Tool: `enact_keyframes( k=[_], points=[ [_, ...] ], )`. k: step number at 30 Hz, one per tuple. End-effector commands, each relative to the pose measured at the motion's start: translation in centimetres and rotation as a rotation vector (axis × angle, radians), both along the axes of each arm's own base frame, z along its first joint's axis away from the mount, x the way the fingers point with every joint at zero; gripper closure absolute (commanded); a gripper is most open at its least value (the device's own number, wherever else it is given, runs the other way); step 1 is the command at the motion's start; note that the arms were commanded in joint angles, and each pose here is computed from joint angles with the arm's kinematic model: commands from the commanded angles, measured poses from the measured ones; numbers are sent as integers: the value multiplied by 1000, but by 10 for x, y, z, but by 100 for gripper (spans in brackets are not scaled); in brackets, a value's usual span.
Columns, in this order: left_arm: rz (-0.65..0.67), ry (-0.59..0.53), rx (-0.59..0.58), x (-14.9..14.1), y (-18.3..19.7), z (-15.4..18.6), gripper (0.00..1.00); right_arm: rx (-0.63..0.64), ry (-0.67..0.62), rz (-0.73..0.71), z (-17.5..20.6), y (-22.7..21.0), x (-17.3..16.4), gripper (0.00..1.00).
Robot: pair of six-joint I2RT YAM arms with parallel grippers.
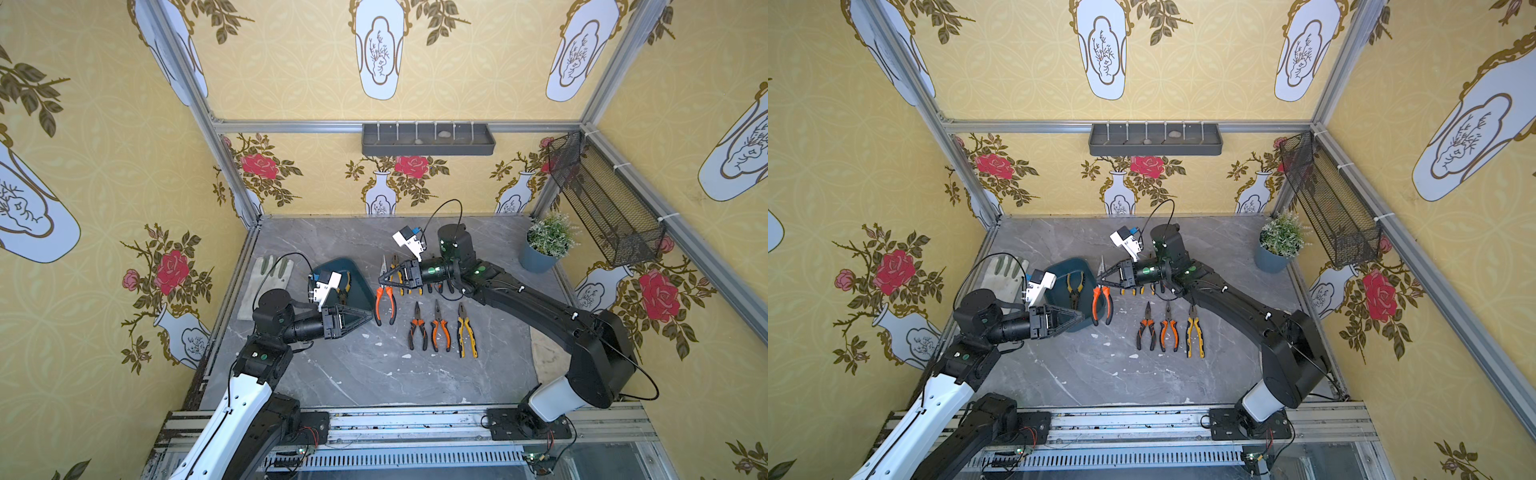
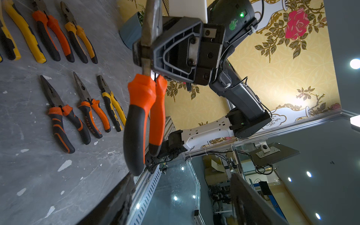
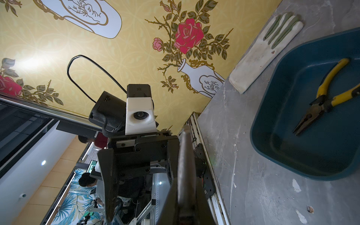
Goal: Take the pliers out of the storage box
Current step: Place the pliers at the center of the board.
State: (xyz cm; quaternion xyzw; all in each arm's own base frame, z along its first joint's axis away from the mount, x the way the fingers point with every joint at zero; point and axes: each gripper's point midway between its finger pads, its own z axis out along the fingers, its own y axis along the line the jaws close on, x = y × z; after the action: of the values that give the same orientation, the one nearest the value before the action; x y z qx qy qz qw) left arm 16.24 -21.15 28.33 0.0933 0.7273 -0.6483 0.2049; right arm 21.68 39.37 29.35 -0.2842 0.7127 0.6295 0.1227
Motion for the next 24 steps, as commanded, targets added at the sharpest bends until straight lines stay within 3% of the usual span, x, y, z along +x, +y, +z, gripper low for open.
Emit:
enact_keyframes(
  k=[1,17,24],
  points=[
    [3,-34,-9,1,0,5,21,63,-53,31,17,4,-1,100],
    [-24,-29,12,-4,-5,-5,24,175,28,160,29,12,-15,100],
    [-33,-17,92,-9,-2,-14,28,127,-15,148,25,3,-20,100]
  ],
)
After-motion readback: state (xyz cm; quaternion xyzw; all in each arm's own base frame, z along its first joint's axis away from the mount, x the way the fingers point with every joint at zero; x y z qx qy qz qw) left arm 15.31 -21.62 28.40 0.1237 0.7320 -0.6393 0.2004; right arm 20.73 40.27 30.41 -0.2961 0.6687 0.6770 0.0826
